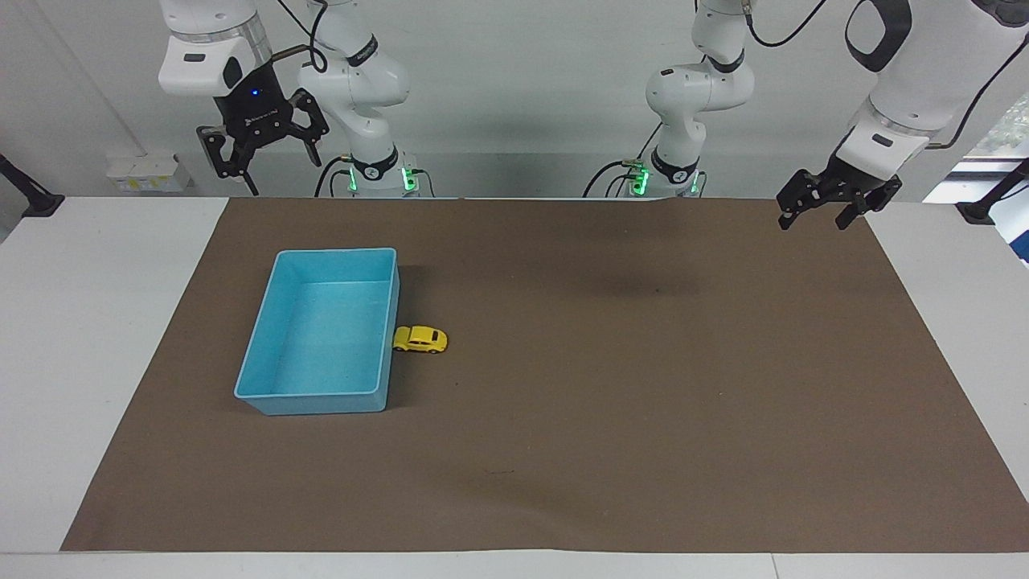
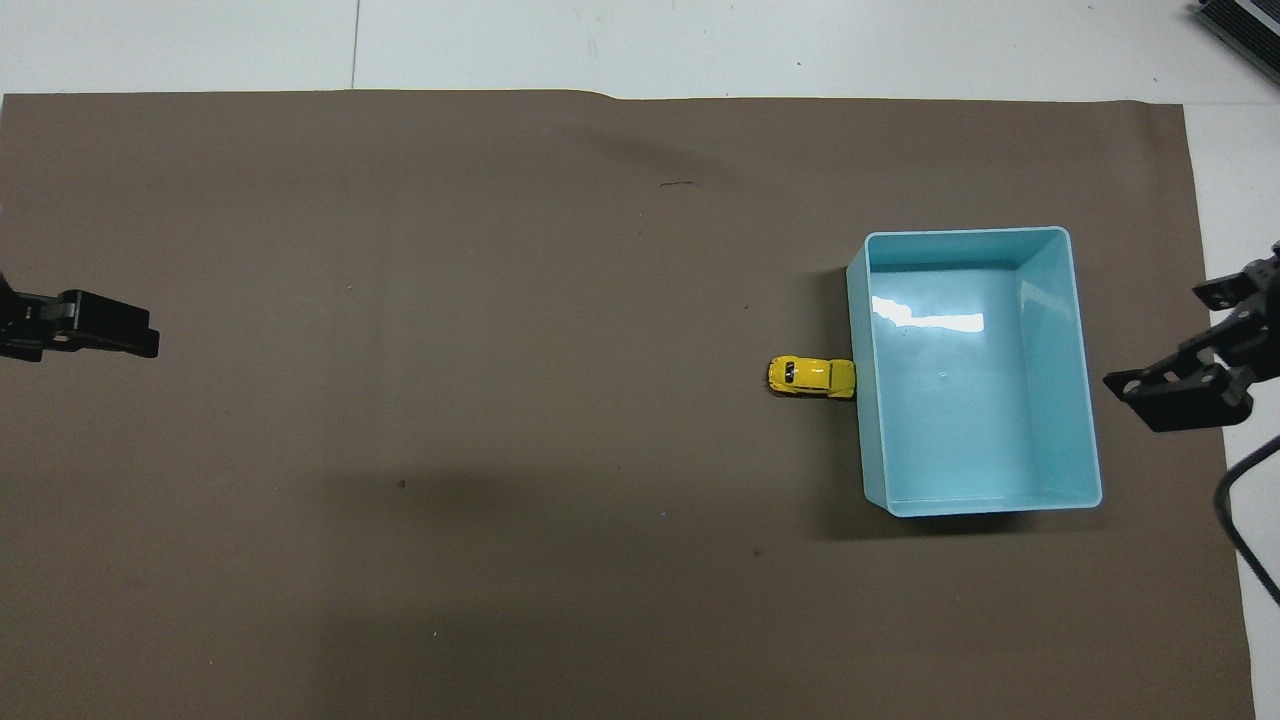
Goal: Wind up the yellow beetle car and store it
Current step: 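Move the right gripper over the blue bin toward the car, then lower the right gripper beside the car at the bin's edge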
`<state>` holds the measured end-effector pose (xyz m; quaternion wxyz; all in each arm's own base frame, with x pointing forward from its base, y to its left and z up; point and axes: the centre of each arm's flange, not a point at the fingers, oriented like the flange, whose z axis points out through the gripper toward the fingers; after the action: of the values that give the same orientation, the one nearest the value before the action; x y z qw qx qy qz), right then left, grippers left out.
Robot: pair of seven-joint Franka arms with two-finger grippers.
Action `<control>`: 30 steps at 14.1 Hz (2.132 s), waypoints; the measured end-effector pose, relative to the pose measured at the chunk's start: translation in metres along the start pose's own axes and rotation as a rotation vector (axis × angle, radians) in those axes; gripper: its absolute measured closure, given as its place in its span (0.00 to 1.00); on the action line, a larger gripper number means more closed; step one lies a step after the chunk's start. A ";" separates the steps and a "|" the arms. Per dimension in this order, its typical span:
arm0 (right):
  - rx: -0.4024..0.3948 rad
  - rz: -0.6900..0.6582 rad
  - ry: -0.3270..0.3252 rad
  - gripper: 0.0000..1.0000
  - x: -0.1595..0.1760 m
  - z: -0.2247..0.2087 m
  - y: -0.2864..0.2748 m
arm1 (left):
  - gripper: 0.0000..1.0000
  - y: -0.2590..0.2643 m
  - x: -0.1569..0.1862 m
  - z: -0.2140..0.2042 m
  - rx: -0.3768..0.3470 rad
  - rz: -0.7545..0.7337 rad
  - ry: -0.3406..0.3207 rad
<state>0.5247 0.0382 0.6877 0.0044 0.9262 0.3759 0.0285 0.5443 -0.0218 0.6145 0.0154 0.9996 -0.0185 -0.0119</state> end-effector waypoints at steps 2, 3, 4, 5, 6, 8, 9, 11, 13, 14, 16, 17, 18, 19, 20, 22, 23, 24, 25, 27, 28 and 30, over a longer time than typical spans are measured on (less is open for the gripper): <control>0.003 -0.059 0.000 0.00 0.003 0.001 -0.003 | 0.00 0.000 0.000 0.000 0.000 0.000 0.000; 0.005 -0.074 -0.001 0.00 0.006 0.002 -0.007 | 0.00 0.000 0.000 0.000 0.000 0.000 0.000; 0.006 -0.085 -0.003 0.00 0.010 0.003 -0.012 | 0.00 0.000 0.000 0.000 0.000 0.000 0.000; 0.008 -0.096 -0.004 0.00 0.013 0.004 -0.017 | 0.00 0.000 0.000 0.000 0.000 0.000 0.000; 0.009 -0.107 -0.006 0.00 0.017 0.005 -0.021 | 0.00 0.000 0.000 0.000 0.000 0.000 0.000; 0.012 -0.123 -0.009 0.00 0.022 0.007 -0.028 | 0.00 0.000 0.000 0.000 0.000 0.000 0.000; 0.013 -0.126 -0.010 0.00 0.023 0.007 -0.030 | 0.00 0.000 0.000 0.000 0.000 0.000 0.000; 0.028 -0.130 -0.004 0.00 0.025 0.010 -0.032 | 0.00 0.000 0.000 0.000 0.000 0.000 0.000; 0.049 -0.143 0.005 0.00 0.028 0.018 -0.034 | 0.00 0.000 0.000 0.000 0.000 0.000 0.000; 0.055 -0.162 0.008 0.00 0.031 0.023 -0.035 | 0.00 0.000 0.000 0.000 0.000 0.000 0.000; 0.059 -0.188 0.006 0.00 0.038 0.030 -0.041 | 0.00 0.000 0.000 0.000 0.000 0.000 0.000; 0.060 -0.197 0.005 0.00 0.040 0.032 -0.045 | 0.00 0.000 0.000 0.000 0.000 0.000 0.000; 0.062 -0.218 0.003 0.00 0.042 0.033 -0.047 | 0.00 0.000 0.000 0.000 0.000 0.000 0.000; 0.065 -0.263 0.001 0.00 0.044 0.036 -0.050 | 0.00 0.000 0.000 0.000 0.000 0.000 0.000; 0.070 -0.320 -0.002 0.00 0.049 0.041 -0.056 | 0.00 0.000 0.000 0.000 0.000 0.000 0.000; 0.085 -0.387 -0.014 0.00 0.064 0.055 -0.073 | 0.00 0.000 0.000 0.000 0.000 0.000 0.000; 0.092 -0.417 -0.021 0.00 0.073 0.065 -0.081 | 0.00 0.000 0.000 0.000 0.000 0.000 0.000; 0.098 -0.451 -0.026 0.00 0.082 0.077 -0.086 | 0.00 0.000 0.000 0.000 0.000 0.000 0.000; 0.104 -0.491 -0.032 0.00 0.092 0.093 -0.090 | 0.00 0.000 0.000 0.000 0.000 0.000 0.000; 0.112 -0.532 -0.039 0.00 0.105 0.123 -0.090 | 0.00 0.000 0.000 0.000 0.000 0.000 0.000; 0.114 -0.550 -0.040 0.00 0.108 0.136 -0.089 | 0.00 0.000 0.000 0.000 0.000 0.000 0.000; 0.119 -0.590 -0.042 0.00 0.111 0.159 -0.087 | 0.00 0.000 0.000 0.000 0.000 0.000 0.000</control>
<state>0.5525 0.1795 0.5322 -0.0341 0.7761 0.6295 -0.0152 0.5443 -0.0217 0.6145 0.0154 0.9996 -0.0184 -0.0119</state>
